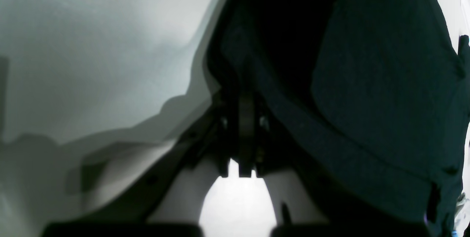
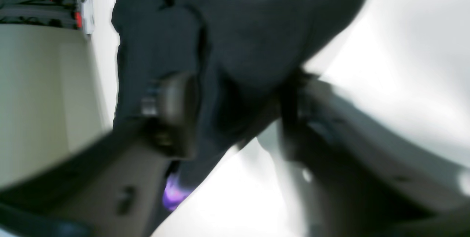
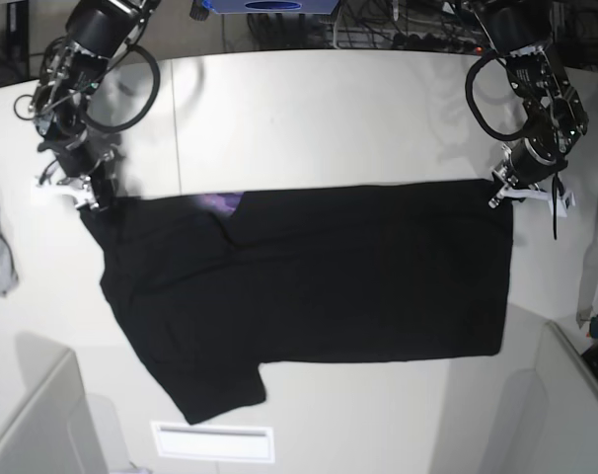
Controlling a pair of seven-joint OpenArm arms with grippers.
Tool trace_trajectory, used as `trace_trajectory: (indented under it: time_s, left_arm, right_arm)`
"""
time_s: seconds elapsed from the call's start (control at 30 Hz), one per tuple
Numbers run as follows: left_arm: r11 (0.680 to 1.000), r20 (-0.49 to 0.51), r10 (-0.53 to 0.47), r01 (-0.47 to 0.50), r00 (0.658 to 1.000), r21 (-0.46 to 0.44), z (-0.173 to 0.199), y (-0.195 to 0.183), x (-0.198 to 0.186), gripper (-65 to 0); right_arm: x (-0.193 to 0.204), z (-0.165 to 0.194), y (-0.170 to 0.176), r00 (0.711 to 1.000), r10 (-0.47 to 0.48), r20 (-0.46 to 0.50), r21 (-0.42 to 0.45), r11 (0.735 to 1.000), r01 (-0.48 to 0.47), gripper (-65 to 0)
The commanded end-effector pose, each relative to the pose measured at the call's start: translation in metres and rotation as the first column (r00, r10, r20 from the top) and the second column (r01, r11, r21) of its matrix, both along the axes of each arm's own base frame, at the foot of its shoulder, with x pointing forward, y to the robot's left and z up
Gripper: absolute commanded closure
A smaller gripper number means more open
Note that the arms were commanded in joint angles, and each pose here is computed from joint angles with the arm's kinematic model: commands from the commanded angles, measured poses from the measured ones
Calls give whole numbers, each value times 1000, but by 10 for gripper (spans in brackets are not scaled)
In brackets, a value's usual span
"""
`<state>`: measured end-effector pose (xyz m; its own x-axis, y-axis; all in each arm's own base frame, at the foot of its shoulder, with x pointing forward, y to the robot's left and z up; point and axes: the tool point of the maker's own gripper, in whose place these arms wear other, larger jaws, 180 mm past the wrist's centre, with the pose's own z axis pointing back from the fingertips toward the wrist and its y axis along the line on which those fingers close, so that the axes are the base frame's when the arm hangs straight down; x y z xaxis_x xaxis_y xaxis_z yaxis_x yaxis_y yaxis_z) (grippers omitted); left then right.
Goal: Fold the T-shirt properly
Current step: 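Drag the shirt with both grippers toward the robot, straightening it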
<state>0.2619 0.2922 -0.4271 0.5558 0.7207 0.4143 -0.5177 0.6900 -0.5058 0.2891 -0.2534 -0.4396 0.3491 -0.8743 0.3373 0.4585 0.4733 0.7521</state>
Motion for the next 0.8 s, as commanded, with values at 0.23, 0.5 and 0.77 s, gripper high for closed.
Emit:
trace_trajectory:
  time_s: [0.23, 0.5, 0.77]
  left_arm:
    - [994, 7, -112, 112, 994, -4, 37, -8, 25, 0]
    - [996, 26, -85, 84, 996, 35, 79, 16, 6, 0]
    - [996, -148, -78, 83, 986, 31, 39, 21, -63, 0]
  right_arm:
    - [21, 30, -20, 998, -58, 7, -16, 998, 59, 0]
    - [31, 91, 0, 998, 31, 52, 16, 999, -32, 0]
    - [-32, 46, 4, 996, 15, -92, 89, 996, -7, 0]
